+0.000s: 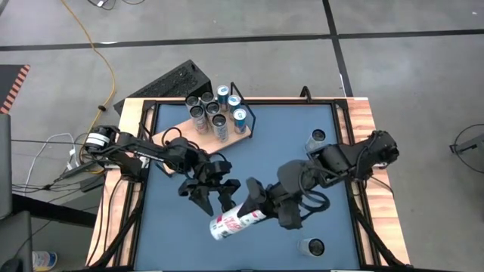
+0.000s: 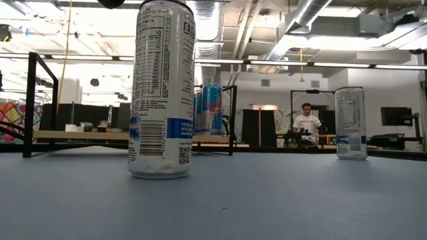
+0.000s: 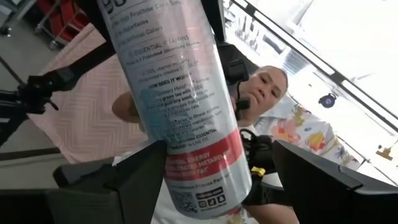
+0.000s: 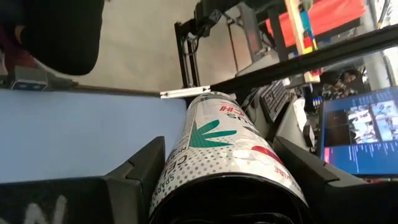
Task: Place canned beverage on shelf
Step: Put the white and pink soda can on the shelf aligned with the other white and pink soda cans
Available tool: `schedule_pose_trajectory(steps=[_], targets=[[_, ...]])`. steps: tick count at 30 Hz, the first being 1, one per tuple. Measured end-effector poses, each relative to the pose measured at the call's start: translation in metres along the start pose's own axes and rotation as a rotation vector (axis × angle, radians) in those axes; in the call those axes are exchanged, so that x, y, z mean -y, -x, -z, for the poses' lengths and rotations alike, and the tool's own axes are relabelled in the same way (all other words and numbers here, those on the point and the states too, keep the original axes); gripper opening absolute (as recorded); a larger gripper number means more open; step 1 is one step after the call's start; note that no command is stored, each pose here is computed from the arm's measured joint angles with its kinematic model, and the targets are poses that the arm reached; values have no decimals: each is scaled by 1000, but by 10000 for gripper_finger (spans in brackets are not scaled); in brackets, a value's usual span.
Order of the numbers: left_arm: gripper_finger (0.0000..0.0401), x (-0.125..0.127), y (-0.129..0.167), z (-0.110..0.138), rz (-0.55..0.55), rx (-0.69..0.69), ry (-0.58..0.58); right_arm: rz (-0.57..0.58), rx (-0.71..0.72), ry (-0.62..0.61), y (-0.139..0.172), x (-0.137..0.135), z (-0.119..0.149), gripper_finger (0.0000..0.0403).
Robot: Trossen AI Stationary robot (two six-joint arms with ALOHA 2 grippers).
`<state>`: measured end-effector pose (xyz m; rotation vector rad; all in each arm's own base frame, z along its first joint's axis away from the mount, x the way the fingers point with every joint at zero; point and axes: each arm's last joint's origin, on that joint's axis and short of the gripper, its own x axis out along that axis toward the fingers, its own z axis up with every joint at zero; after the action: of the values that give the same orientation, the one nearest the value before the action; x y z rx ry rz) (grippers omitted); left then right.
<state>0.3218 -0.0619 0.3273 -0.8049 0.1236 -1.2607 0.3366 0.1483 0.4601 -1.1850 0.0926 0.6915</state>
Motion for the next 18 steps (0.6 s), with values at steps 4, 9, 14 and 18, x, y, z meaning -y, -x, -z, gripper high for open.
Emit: schedule_pose_trajectory(steps=[4,9,14,18], targets=[[284,3,-3,-4,12,-8,-13,-5,53,-12,3,6,10,236],[284,0,-3,-3,-7,-9,-19,-3,60,-26,4,10,19,236],[284,-5,-2,-3,-47,-11,-9,0,63,-26,4,13,25,236],[284,-4,-3,-3,-43,-1,-15,-7,59,-61,5,13,29,237]])
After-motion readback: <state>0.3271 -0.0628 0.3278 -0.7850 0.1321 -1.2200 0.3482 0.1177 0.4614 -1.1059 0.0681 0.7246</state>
